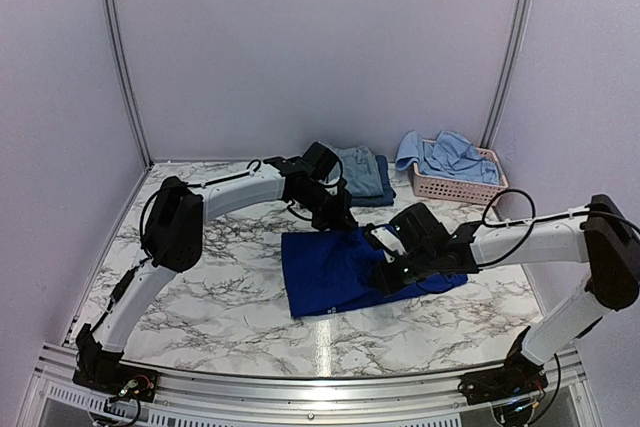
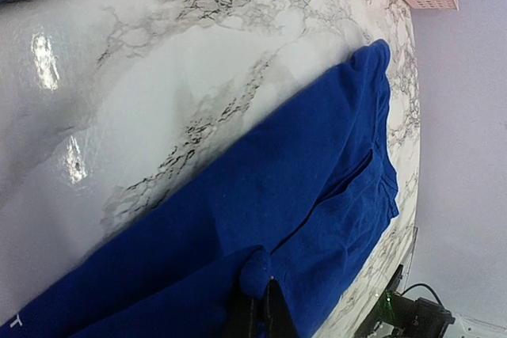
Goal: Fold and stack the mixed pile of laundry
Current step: Fold the rectangle-folded T-shirt at the center of the board, then rotate the 2/3-rectangle-folded T-shirt at the center of the board, then smooth out the 2/3-rectangle-folded T-shirt at the center of the board.
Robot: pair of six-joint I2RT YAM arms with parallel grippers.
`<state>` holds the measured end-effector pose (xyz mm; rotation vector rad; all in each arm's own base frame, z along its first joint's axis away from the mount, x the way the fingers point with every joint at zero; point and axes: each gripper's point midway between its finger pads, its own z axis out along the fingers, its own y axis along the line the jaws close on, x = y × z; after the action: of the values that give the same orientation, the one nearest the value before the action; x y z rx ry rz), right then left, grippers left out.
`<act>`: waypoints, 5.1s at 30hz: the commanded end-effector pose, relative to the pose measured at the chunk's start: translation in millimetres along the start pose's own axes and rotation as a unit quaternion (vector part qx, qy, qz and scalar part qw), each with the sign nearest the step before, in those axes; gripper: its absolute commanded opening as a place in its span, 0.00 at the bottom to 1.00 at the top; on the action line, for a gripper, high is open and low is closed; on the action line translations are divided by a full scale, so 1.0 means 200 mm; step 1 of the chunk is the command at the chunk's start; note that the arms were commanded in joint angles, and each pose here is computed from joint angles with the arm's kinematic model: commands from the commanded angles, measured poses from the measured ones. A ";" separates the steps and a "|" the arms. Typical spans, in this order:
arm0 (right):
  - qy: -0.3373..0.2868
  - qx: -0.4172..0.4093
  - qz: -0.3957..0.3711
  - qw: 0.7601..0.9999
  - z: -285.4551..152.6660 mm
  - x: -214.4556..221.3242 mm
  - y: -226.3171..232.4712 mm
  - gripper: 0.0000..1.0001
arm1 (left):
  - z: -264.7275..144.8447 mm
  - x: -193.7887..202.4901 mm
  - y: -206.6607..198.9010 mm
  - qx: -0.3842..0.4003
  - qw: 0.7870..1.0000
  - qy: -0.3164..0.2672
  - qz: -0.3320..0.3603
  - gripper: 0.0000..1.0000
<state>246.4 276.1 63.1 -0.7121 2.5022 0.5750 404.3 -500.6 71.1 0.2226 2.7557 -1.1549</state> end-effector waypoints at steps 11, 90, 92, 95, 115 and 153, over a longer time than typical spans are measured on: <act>-0.033 -0.013 0.017 0.999 -0.30 -0.08 0.05 0.44 | -0.32 -0.18 -0.05 -0.016 0.996 -0.073 0.055 0.85; 0.131 0.095 0.084 0.983 0.18 0.01 -0.52 0.24 | -1.23 0.83 0.36 -0.182 0.973 -0.112 0.083 0.99; 0.128 0.084 0.058 0.987 0.24 -0.04 -0.51 0.24 | -1.28 0.82 0.40 -0.180 0.972 -0.132 0.068 0.99; 0.133 0.061 0.011 0.989 0.34 -0.13 -0.46 0.24 | -1.32 0.83 0.45 -0.185 0.971 -0.143 0.052 0.99; 0.028 -0.060 0.016 0.998 0.00 -0.53 -0.13 0.39 | -1.01 0.82 0.58 -0.142 0.985 -0.087 0.054 0.69; 0.119 -0.153 0.037 0.980 0.31 -0.21 0.07 0.32 | -0.69 0.65 0.71 -0.106 0.993 -0.012 0.048 0.38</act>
<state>298.7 329.9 42.6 -0.8023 2.6930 0.9499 290.0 -285.5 41.4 0.2689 2.8020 -0.7911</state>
